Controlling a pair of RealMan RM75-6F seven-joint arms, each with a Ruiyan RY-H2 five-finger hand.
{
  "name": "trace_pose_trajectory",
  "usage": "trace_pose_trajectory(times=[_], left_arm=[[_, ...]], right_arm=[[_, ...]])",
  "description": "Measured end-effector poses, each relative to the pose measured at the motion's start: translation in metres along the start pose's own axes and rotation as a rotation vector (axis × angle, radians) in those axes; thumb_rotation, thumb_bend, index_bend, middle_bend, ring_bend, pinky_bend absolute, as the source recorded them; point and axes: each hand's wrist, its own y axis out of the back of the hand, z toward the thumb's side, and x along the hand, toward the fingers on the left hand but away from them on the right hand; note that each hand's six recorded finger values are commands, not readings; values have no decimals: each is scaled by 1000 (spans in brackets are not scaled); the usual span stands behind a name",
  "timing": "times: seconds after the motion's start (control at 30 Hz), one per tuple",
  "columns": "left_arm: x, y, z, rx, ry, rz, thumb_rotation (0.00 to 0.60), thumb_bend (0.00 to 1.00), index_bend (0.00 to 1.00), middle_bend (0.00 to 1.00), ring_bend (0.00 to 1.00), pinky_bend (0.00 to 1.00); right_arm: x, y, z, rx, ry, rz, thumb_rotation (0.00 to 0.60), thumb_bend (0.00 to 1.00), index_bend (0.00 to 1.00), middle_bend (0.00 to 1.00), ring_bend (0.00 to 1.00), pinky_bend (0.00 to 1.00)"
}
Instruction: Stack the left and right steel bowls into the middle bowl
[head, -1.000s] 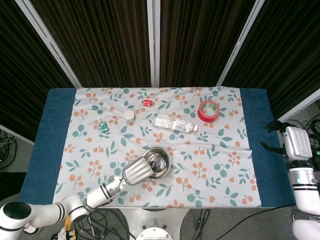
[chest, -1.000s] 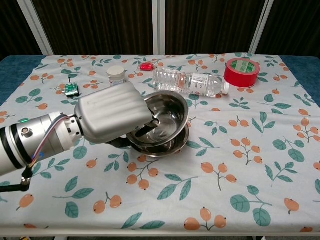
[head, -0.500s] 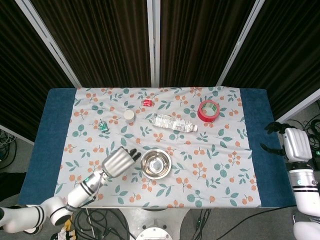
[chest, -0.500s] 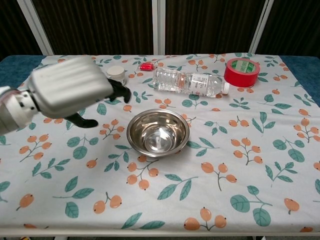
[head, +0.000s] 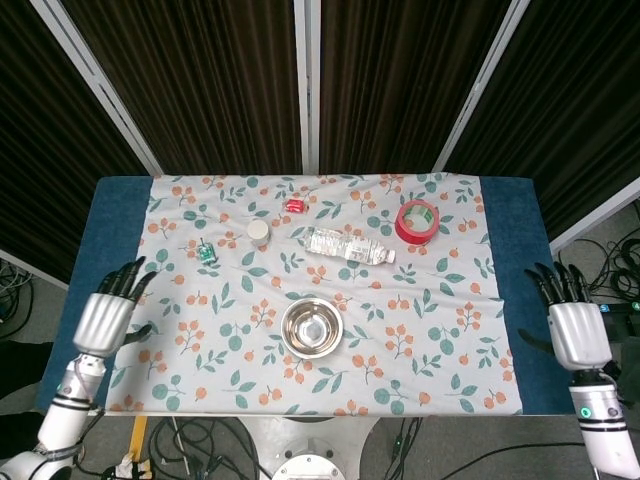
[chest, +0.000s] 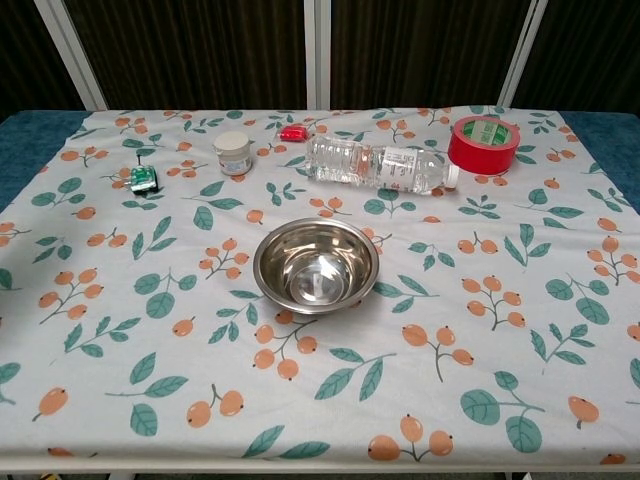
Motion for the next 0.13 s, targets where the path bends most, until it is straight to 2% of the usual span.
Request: trace_pose_trajectory(times=[0.13], left_arm=[[-13, 1, -13, 0, 22, 9, 600, 79, 204, 112, 119, 207]], right_arm=[[7, -8, 5, 12, 0, 11, 600, 26, 120, 88, 0, 0]])
